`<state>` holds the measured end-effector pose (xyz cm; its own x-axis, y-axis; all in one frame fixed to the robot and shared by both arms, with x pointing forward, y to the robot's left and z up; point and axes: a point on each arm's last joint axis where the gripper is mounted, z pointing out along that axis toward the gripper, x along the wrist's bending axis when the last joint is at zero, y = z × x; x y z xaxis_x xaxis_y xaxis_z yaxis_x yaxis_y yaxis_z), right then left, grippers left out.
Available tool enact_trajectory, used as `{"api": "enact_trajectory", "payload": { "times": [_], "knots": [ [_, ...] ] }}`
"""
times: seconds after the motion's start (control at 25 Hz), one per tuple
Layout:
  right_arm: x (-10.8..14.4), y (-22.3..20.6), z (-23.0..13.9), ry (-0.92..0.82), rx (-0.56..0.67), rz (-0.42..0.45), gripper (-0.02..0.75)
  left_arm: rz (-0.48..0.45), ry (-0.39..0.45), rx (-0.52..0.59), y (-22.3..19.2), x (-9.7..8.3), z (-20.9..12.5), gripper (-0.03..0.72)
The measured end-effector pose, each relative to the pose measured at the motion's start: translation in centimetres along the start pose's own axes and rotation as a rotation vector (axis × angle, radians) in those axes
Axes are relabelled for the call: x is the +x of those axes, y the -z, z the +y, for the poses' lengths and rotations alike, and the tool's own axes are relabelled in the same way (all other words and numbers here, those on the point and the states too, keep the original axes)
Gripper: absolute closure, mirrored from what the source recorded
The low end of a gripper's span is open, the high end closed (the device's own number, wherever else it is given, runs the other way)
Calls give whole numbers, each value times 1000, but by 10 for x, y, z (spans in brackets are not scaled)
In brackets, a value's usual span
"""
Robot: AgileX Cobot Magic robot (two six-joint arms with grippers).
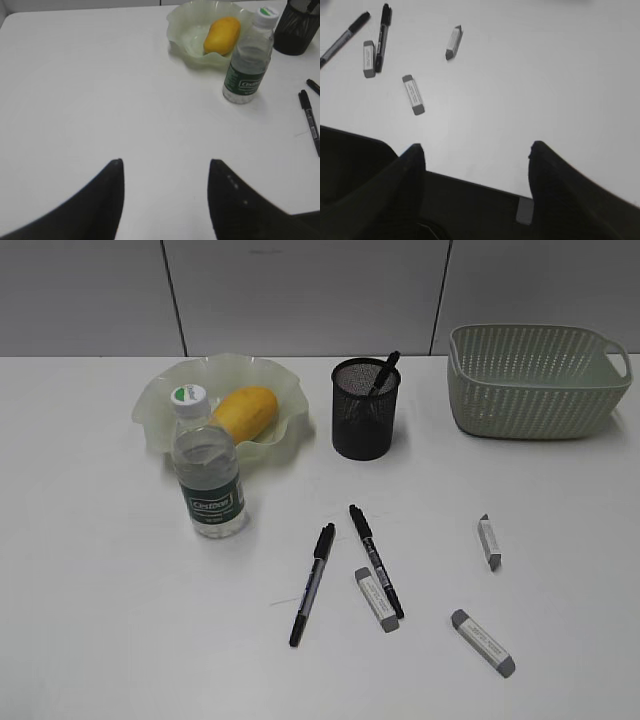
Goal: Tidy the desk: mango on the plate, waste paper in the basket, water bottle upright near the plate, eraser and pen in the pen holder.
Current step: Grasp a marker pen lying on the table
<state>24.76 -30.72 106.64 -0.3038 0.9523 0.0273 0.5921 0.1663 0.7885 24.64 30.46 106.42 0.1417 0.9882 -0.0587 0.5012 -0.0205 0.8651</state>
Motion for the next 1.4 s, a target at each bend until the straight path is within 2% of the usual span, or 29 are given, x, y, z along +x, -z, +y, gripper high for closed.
{"api": "enact_trajectory", "payload": {
  "times": [0.2,0.4,0.6,0.88,1.04,1.16,1.28,1.4],
  "knots": [
    [-1,1,-10,3,-166,27,206,3,-59,78,-17,-3,21,292],
    [-1,-2,-11,33,-178,18,211,-21,-124,94,-38,-10,57,309],
    [-3,3,-14,28,-224,16,218,-74,-146,101,-62,-19,88,313],
    [-5,3,-14,13,-230,2,218,-211,-251,99,-89,-46,131,315],
    [-5,3,-14,14,-232,0,218,-280,-320,219,-127,-77,135,315],
    [-5,3,-14,14,-232,0,225,-276,-402,300,-151,-109,128,315],
    [-5,3,-14,14,-232,0,241,-270,-509,355,-167,-152,116,315],
    [-5,3,-14,13,-232,0,259,-280,-549,412,-183,-195,102,313]
  ]
}}
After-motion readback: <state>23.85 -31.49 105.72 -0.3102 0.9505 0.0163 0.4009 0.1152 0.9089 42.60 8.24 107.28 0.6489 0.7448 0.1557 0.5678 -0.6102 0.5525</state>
